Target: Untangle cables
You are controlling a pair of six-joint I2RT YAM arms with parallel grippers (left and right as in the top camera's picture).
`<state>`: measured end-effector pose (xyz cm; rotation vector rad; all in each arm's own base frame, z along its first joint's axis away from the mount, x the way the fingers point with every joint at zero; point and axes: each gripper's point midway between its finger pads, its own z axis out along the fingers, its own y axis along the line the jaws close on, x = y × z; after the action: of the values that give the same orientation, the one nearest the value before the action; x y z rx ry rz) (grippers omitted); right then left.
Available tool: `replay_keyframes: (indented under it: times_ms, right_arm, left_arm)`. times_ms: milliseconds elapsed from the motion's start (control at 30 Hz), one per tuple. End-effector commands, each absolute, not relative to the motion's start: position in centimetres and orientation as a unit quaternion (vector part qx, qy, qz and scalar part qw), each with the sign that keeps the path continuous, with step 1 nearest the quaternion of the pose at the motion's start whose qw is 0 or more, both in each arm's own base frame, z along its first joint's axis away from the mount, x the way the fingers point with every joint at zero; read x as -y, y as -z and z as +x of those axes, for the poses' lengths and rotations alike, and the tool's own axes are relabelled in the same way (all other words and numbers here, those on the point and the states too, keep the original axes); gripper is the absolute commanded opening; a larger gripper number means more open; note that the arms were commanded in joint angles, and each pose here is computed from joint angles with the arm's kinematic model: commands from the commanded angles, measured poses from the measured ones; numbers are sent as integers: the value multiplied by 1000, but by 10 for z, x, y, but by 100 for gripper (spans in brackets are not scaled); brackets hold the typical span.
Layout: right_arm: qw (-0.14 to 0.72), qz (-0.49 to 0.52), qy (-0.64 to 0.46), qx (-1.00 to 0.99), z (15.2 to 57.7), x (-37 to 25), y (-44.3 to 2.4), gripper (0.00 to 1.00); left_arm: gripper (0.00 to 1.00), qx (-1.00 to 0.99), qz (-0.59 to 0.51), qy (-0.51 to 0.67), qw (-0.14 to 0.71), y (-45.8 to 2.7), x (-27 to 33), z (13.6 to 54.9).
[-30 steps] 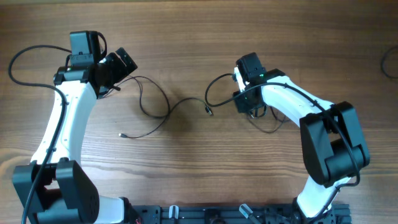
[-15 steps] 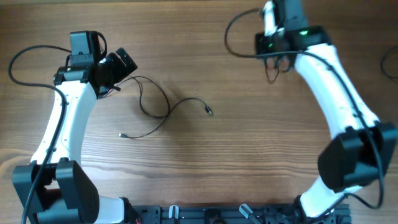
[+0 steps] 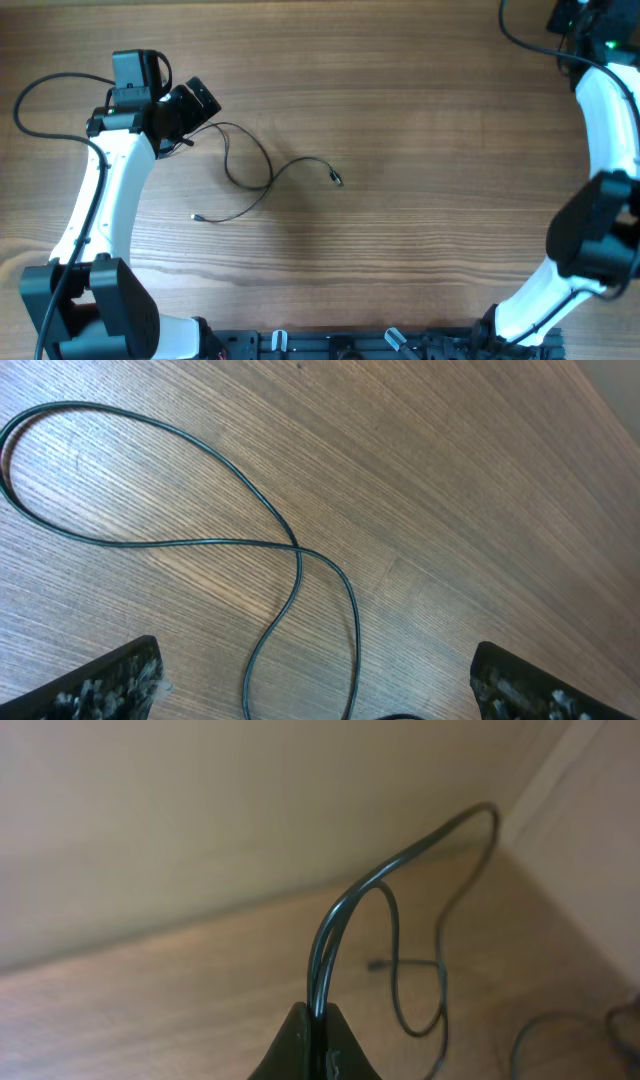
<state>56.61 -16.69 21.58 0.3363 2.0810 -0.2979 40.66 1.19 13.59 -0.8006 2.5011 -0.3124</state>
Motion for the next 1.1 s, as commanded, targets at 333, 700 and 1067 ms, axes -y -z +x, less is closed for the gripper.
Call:
replay_keyframes:
  times_ms: [333, 700, 1067]
  right_arm:
    - [316, 221, 137, -912, 546, 213, -25, 27]
    - [357, 179, 56, -915, 553, 184, -87, 84]
    - [282, 203, 25, -937, 535, 194, 1, 45]
  left_arm:
    - [100, -919, -290, 115, 241, -132, -10, 407]
    - [100, -919, -290, 115, 241, -132, -10, 407]
    - [100, -919, -290, 115, 241, -132, -10, 407]
